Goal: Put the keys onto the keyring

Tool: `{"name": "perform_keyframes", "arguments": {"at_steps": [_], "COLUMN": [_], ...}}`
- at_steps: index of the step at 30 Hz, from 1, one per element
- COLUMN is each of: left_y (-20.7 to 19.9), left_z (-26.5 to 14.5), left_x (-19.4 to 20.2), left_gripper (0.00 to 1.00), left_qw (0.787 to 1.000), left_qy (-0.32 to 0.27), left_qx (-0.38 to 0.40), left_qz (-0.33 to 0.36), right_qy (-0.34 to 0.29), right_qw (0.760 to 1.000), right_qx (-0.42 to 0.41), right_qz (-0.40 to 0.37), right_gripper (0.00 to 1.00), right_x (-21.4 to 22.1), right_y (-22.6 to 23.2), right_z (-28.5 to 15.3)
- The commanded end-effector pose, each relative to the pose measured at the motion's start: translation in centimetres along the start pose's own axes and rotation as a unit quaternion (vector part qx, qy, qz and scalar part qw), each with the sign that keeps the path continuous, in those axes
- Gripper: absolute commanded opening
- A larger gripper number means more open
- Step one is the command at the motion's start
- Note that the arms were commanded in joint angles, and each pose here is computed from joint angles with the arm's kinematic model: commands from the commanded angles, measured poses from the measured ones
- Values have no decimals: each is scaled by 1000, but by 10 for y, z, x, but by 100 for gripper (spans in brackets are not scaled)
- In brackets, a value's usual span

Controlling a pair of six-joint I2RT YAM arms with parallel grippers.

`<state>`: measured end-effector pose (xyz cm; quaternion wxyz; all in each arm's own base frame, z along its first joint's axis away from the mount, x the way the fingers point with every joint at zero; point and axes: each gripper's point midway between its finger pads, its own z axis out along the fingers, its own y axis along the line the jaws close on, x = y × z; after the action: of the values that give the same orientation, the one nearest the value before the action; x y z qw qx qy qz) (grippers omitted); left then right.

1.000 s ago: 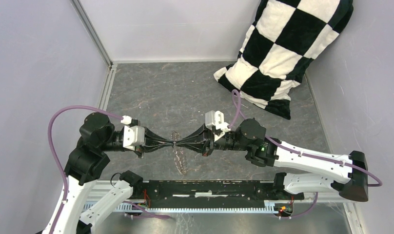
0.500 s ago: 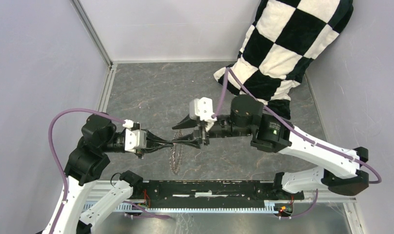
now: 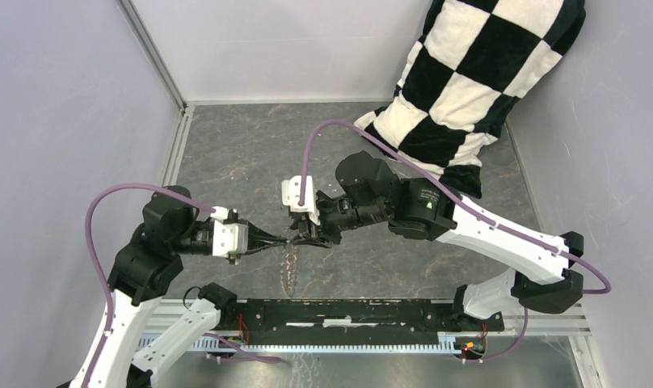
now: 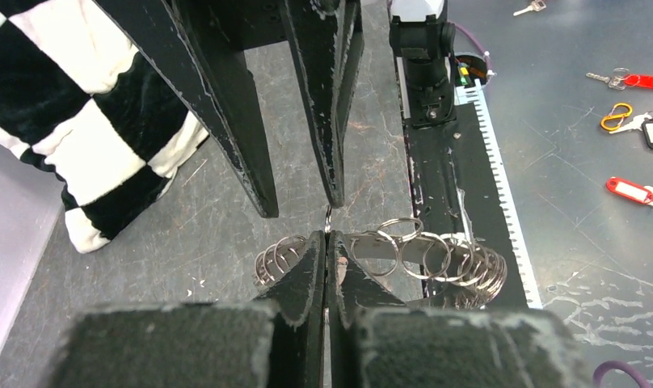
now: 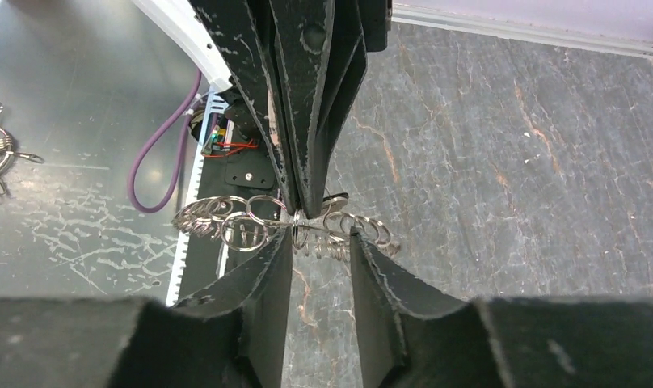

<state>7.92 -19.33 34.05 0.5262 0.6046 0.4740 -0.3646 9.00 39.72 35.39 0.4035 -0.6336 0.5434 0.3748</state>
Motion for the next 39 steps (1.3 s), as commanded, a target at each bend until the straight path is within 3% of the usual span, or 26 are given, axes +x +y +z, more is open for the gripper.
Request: {"name": "perform_keyframes", "arguments": {"at_steps": [1, 13, 20, 25, 28, 31, 35, 39], "left_y": [7, 7, 6, 5, 6, 5, 2, 0], "left_z": [-3, -2, -3, -3, -4, -5, -6, -6], "left_x": [-14, -12, -14, -16, -20, -23, -26, -26], "left_gripper": [2, 2, 2, 4, 22, 38, 39, 39], "left_qw": [999, 999, 999, 999, 999, 999, 999, 999], "left_qy": [-8, -7, -10, -12, -13, -15, -21, -24], "left_qx": [-8, -7, -5, -3, -7, -9, -5, 0], "left_qz": [44, 45, 48, 47, 46, 39, 40, 43], "right_qy": [-8, 24, 35, 32, 2, -69, -154, -192], "right_qw": [1000, 999, 999, 999, 999, 996, 987, 981], "right_qx": [9, -5, 3, 0, 17, 32, 37, 22], "right_qz": [-21, -27, -28, -25, -27, -37, -37, -26], "right_gripper": [35, 29, 0, 0, 0, 0, 0, 0], "right_x": [-18, -13, -9, -8, -14, -31, -47, -50], "right_y": [-5, -5, -8, -8, -11, -11, -8, -5], "right_z": [-6, 3, 5, 10, 6, -8, -31, -38]}}
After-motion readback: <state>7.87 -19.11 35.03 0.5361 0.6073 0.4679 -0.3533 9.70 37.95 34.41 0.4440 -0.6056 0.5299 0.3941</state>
